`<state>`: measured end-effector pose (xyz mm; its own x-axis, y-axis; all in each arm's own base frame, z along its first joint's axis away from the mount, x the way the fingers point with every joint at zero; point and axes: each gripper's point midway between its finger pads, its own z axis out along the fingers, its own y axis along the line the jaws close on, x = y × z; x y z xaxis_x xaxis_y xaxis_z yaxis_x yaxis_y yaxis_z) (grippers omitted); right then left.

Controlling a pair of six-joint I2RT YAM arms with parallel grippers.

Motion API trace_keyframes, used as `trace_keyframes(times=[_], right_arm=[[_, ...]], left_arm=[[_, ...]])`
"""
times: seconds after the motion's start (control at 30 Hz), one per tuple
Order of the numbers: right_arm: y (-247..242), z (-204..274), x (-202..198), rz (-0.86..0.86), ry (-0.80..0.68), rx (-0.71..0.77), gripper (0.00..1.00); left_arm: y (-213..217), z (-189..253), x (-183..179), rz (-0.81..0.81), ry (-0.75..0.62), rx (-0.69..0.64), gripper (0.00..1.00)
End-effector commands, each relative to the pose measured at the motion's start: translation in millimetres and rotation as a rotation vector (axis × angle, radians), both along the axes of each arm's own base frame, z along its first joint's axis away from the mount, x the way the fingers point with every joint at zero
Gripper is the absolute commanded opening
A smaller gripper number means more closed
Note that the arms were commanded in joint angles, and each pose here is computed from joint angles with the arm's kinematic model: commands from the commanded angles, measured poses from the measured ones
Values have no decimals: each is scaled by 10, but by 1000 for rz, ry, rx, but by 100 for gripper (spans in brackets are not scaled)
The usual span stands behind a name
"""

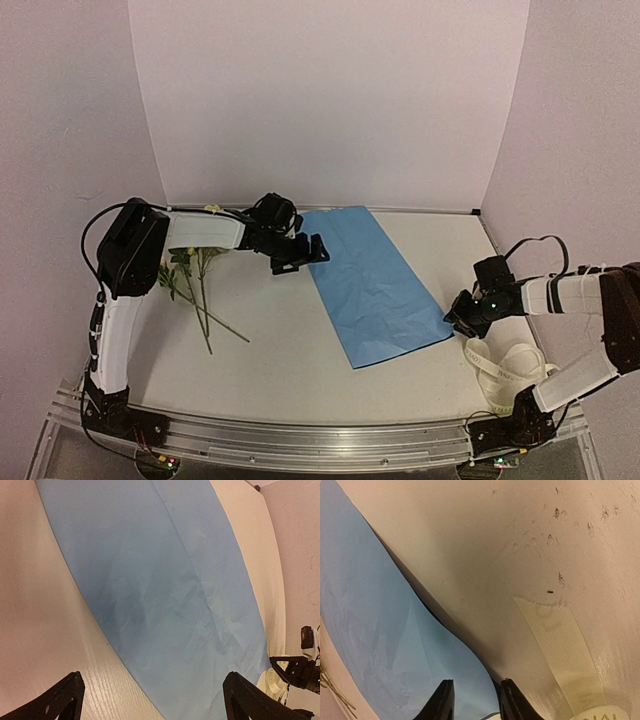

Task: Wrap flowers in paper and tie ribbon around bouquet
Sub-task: Pick up the corner of the folded wrapping paper from the center of the board.

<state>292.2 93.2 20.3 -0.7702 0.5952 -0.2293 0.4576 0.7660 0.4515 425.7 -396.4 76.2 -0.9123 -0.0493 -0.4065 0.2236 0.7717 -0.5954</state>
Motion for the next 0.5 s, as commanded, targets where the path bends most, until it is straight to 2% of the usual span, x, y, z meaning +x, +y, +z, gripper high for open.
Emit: trace_keyframes(times=[0.0,0.17,0.47], right_arm=[[-2,39,24,2,-15,4,23],[32,95,49,7,-26,22,1],[201,627,211,86,-168,43,0]], left_arm=[[-45,127,110,8,-37,-15,100],[-52,127,109,9,-32,-19,100],[-31,235,95,63,19,-68,100]])
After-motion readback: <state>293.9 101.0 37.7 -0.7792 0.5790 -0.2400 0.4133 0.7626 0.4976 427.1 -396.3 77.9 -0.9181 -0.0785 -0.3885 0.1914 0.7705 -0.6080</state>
